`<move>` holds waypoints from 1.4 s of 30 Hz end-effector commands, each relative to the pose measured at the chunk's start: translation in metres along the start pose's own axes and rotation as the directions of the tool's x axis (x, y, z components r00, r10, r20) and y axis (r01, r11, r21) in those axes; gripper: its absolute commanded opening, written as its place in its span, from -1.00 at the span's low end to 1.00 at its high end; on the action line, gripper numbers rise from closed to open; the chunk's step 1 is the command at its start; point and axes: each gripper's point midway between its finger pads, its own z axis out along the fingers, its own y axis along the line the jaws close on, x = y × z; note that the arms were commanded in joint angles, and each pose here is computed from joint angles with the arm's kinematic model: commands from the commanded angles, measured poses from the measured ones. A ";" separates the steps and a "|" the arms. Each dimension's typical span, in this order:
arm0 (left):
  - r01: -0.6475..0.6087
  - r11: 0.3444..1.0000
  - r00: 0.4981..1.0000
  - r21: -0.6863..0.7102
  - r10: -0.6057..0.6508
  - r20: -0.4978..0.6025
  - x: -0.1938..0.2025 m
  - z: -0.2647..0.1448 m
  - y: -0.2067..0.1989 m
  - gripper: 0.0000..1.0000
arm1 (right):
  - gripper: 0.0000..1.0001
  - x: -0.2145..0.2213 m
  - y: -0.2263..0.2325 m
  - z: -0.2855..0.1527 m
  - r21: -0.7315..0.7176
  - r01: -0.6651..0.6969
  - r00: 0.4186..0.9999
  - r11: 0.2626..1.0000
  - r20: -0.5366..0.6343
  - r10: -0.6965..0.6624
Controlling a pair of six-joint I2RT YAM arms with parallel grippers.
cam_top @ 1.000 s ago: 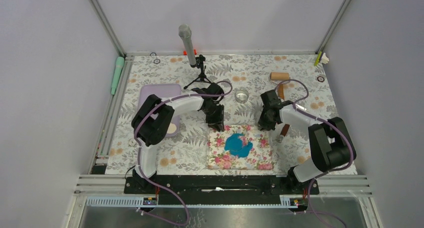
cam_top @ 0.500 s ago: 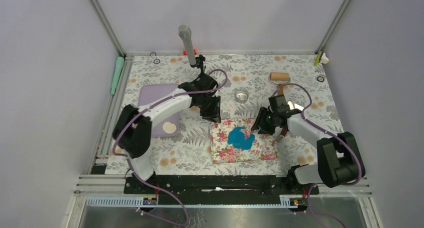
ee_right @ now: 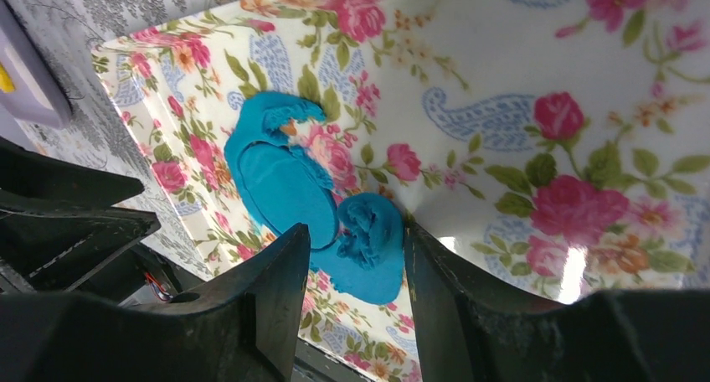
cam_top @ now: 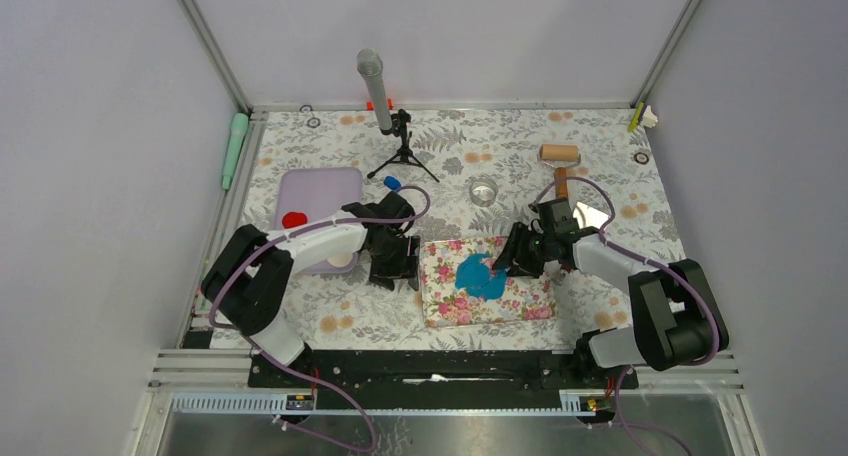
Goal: Roll out the dumpling wrappers from the dough
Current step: Remove the dumpling mold from the work surface.
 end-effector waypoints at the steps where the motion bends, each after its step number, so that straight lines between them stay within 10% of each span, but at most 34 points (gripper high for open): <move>1: 0.003 1.000 0.998 0.025 -0.004 0.064 -0.019 0.008 -0.008 0.19 | 0.06 0.005 -0.004 0.007 -0.008 0.028 0.999 1.000 -0.027 -0.028; 7: 0.018 1.000 0.999 -0.003 -0.018 0.036 -0.019 0.024 -0.002 0.01 | 0.04 0.012 -0.003 0.003 -0.021 0.034 0.999 0.999 -0.042 -0.035; 12: 0.041 0.999 0.998 -0.017 -0.040 0.044 -0.021 0.025 -0.001 -1.00 | 0.04 0.028 0.004 -0.007 -0.083 0.028 0.997 0.996 -0.072 -0.034; 26: 0.105 0.994 0.992 -0.012 -0.103 0.070 -0.032 0.029 -0.005 -1.00 | 0.02 0.062 0.035 -0.010 -0.263 0.066 0.990 0.962 -0.103 -0.097; 42: 0.008 1.000 0.998 -0.015 -0.007 0.063 -0.056 0.029 -0.010 -1.00 | 0.14 -0.018 0.019 -0.032 0.065 0.140 0.976 0.988 0.162 -0.148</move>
